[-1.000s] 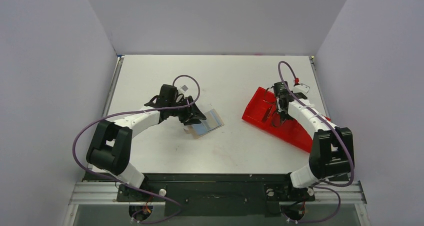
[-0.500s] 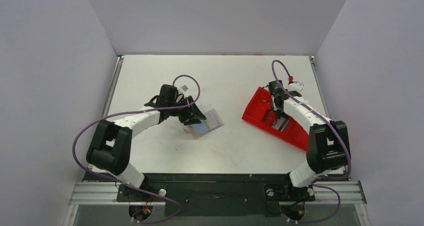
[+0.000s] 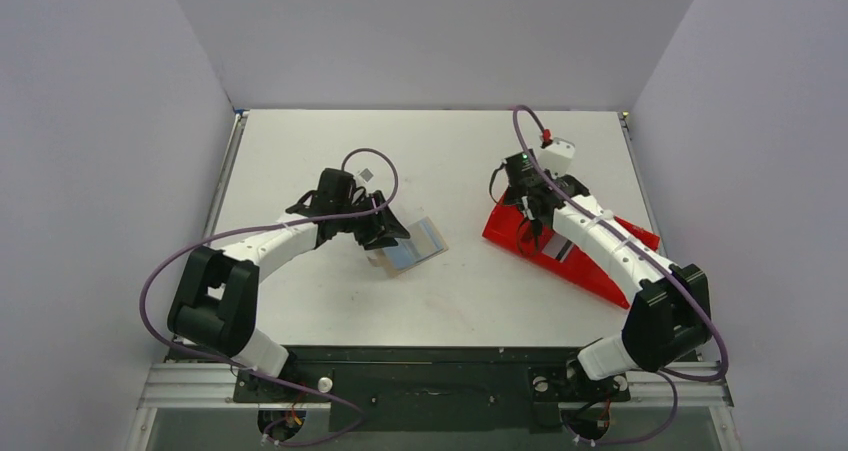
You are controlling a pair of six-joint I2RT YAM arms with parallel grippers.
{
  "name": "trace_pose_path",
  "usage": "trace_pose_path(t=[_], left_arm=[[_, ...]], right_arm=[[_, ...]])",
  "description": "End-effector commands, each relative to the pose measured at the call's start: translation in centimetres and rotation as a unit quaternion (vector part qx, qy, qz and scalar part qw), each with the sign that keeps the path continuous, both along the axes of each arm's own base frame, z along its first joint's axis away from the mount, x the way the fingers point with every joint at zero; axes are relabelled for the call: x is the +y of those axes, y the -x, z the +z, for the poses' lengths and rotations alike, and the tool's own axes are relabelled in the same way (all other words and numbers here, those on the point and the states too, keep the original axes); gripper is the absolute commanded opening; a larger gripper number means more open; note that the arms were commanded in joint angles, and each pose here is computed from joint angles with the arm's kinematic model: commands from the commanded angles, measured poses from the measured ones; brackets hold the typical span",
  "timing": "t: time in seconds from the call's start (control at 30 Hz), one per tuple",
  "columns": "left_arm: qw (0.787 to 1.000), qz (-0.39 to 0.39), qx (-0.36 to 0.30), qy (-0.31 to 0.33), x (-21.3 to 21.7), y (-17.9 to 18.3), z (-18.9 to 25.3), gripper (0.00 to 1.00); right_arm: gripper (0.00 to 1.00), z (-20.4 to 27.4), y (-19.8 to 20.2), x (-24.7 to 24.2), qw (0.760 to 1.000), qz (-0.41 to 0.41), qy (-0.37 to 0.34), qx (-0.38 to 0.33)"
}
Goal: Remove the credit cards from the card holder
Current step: Place the credit card in the storage box, then remove the credit card from the card holder.
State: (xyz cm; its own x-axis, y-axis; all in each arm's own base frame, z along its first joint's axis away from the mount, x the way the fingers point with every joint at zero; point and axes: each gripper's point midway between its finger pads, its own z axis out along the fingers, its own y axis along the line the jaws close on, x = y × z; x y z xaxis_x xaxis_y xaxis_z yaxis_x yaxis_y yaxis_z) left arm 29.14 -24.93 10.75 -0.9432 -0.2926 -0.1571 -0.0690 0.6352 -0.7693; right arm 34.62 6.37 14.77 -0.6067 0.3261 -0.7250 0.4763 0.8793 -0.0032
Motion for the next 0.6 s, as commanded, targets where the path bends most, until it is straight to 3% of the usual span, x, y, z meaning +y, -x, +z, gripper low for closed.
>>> trace_pose_path(t=[0.0, 0.17, 0.3, 0.37, 0.47, 0.57], left_arm=[[0.998, 0.015, -0.041, -0.038, 0.9, -1.1, 1.5, 0.45], [0.994, 0.054, -0.031, -0.093, 3.0, -1.4, 0.1, 0.46], [0.990, 0.074, -0.022, -0.115, 3.9, -1.8, -0.9, 0.45], [0.989, 0.084, -0.021, -0.118, 4.1, -2.1, -1.2, 0.43], [0.987, 0.096, -0.009, -0.129, 4.3, -2.4, -2.2, 0.36], [0.984, 0.106, -0.001, -0.143, 4.7, -2.7, -3.3, 0.27]], right_arm=[[0.63, 3.2, -0.1, 3.8, 0.998, 0.051, -0.011, -0.038], [0.64, 3.9, 0.3, 10.4, 0.987, 0.153, -0.016, -0.041], [0.55, 2.2, 0.1, 15.2, 0.974, 0.222, -0.045, -0.026], [0.47, 1.2, 0.2, 17.6, 0.965, 0.253, -0.068, -0.016], [0.22, -0.8, 0.6, 20.7, 0.952, 0.295, -0.087, 0.008], [0.11, -2.1, 0.8, 23.1, 0.940, 0.325, -0.097, 0.022]])
